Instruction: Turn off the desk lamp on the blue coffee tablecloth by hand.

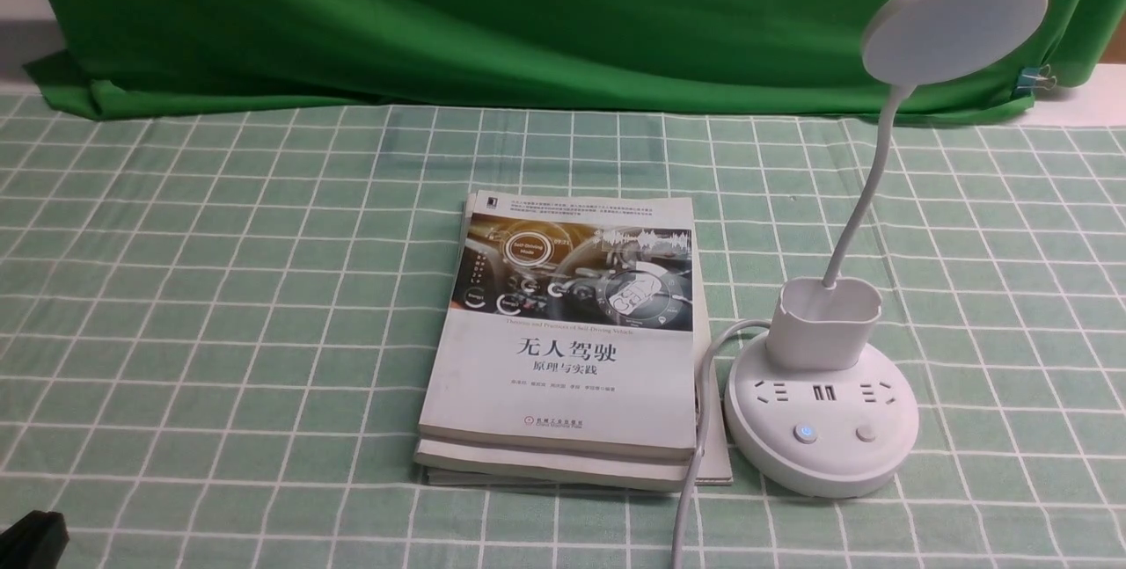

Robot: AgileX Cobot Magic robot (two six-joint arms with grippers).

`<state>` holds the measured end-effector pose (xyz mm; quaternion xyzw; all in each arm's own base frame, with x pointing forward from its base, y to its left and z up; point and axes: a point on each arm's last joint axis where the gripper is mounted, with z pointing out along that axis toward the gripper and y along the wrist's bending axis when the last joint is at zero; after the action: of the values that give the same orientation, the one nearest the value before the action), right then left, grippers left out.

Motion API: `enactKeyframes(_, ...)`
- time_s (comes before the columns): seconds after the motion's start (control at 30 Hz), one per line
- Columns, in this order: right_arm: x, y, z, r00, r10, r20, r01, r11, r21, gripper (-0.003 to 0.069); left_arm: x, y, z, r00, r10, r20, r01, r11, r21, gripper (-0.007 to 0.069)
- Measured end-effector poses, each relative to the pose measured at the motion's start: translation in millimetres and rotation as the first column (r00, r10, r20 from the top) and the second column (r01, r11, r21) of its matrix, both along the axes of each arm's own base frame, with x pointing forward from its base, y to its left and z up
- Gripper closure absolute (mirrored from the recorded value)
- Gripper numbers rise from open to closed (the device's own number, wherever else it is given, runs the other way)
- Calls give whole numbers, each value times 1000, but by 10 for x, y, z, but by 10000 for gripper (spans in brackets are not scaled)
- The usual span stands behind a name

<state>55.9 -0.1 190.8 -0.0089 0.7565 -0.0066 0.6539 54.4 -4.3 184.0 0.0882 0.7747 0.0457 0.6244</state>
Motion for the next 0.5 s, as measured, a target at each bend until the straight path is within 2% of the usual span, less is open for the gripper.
enactKeyframes(0.5,-1,0,-4,1000,3,-4,-3,1000,-23,594,0,0,0,1000,0,0,0,1000,0,625)
